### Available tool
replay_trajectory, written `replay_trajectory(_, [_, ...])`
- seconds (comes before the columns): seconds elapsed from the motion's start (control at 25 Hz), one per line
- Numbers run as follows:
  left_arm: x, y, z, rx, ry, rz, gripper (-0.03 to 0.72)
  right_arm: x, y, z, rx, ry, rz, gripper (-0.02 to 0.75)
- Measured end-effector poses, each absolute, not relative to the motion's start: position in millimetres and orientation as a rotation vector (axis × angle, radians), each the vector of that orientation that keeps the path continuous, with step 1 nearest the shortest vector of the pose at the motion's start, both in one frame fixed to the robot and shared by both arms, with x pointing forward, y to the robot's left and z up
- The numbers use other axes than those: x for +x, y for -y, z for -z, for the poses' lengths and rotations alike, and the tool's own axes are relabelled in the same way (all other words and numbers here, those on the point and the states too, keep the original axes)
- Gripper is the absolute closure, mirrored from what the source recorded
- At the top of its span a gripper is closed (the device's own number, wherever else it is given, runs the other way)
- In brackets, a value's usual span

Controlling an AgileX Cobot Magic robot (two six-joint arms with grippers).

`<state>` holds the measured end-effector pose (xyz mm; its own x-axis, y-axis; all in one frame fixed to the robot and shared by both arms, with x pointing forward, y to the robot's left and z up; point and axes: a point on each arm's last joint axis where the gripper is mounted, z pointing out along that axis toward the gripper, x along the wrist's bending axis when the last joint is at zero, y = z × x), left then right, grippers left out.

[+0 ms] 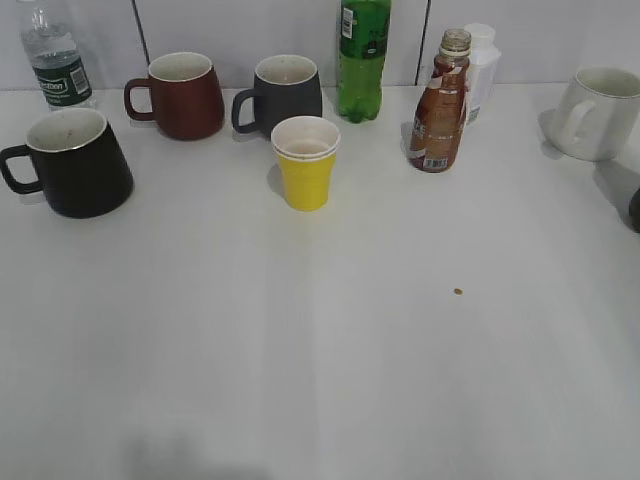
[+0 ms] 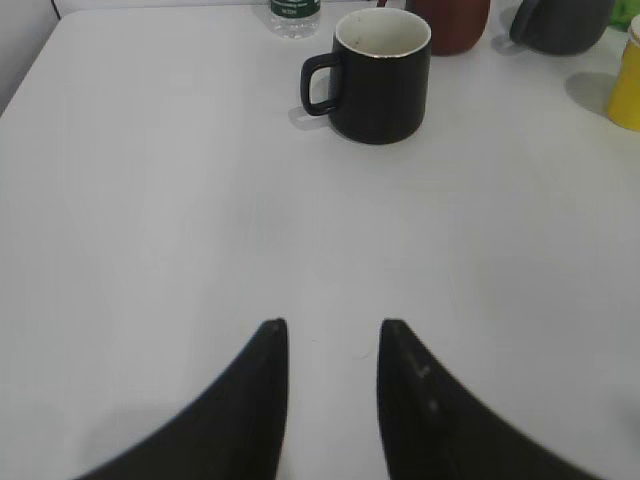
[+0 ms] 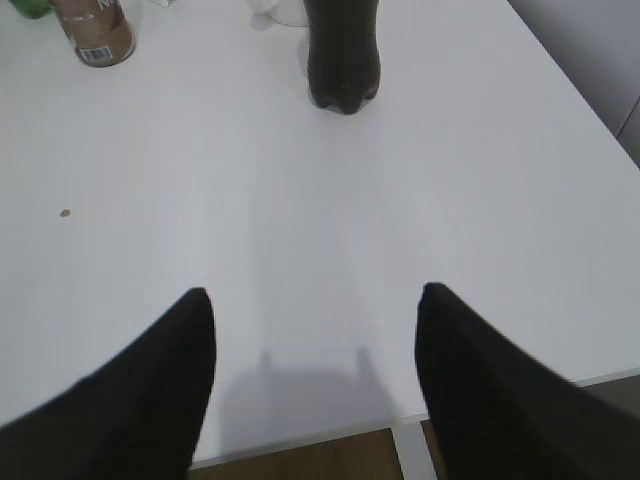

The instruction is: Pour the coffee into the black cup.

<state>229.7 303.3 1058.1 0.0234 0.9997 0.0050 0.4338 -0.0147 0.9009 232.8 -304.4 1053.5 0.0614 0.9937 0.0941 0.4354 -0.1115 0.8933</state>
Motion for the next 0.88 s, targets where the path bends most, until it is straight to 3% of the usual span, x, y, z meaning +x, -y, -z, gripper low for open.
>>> replay_trajectory(0.88, [229.9,-303.1,-1058.2,1.549,-1.508,-0.950,0.442,232.8,304.4,-1053.5,1.639,-1.453,-1.009,0.240])
